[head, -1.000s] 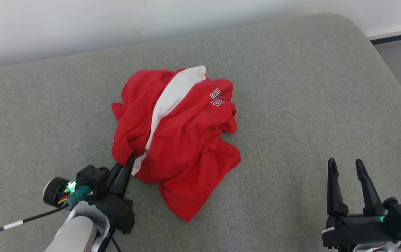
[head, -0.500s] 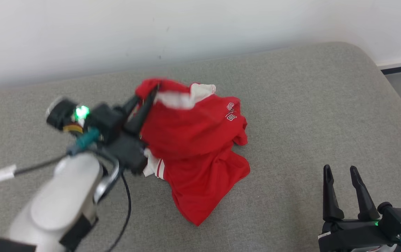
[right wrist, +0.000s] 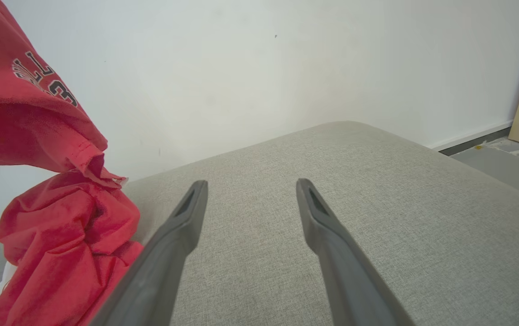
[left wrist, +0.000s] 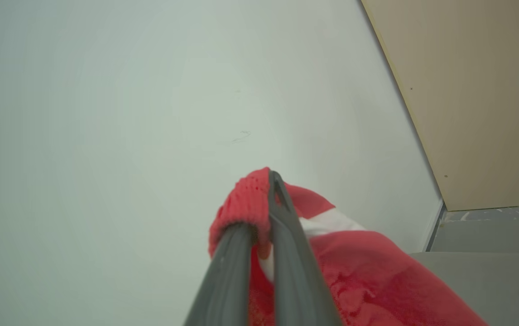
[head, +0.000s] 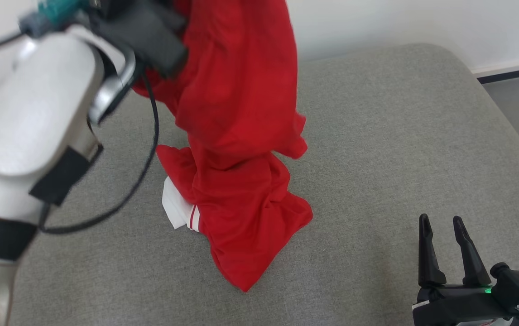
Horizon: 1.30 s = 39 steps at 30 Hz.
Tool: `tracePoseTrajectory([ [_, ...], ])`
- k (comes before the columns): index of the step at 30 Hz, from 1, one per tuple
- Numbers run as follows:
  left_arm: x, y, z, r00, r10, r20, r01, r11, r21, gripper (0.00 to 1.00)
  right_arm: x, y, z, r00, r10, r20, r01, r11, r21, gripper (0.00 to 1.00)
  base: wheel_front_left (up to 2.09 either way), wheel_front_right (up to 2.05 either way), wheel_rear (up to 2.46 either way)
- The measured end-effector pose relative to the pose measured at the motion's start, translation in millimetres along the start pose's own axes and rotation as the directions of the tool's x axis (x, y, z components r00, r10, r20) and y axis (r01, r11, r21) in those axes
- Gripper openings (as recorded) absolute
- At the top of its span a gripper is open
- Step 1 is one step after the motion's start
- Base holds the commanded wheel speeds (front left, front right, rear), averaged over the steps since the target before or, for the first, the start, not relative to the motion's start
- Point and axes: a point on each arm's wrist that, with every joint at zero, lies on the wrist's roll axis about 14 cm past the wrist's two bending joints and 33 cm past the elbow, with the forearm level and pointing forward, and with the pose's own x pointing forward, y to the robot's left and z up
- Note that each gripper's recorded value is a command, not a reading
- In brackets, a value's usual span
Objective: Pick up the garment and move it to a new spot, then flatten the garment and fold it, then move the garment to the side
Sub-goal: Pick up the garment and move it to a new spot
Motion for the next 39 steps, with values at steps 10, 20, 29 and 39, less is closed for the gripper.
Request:
tracePoseTrajectory([
  [10, 29, 22, 48, 0.993, 0.004, 0.119, -0.008, 0.999, 0.034, 0.0, 3, -1, -5, 1.0, -0.004, -0.015, 0.005, 1.0, 0.005, 1.0, 0.0, 0.0, 0.0],
  [20, -7, 74, 30, 0.99, 0.125, 0.057, -0.129, 0.989, 0.067, 0.0, 20, 18, -10, 0.998, 0.055, -0.02, -0.055, 0.998, -0.012, 1.0, 0.0, 0.0, 0.0],
  [29, -108, 168, 26, 0.922, 0.386, -0.038, -0.374, 0.91, 0.182, 0.0, 53, 73, -11, 0.976, 0.219, 0.001, -0.219, 0.973, -0.067, 1.0, 0.0, 0.0, 0.0],
  [39, -233, 232, 27, 0.766, 0.633, -0.116, -0.579, 0.756, 0.305, 0.0, 79, 138, -21, 0.924, 0.384, -0.004, -0.382, 0.919, -0.102, 1.0, 0.0, 0.0, 0.0],
])
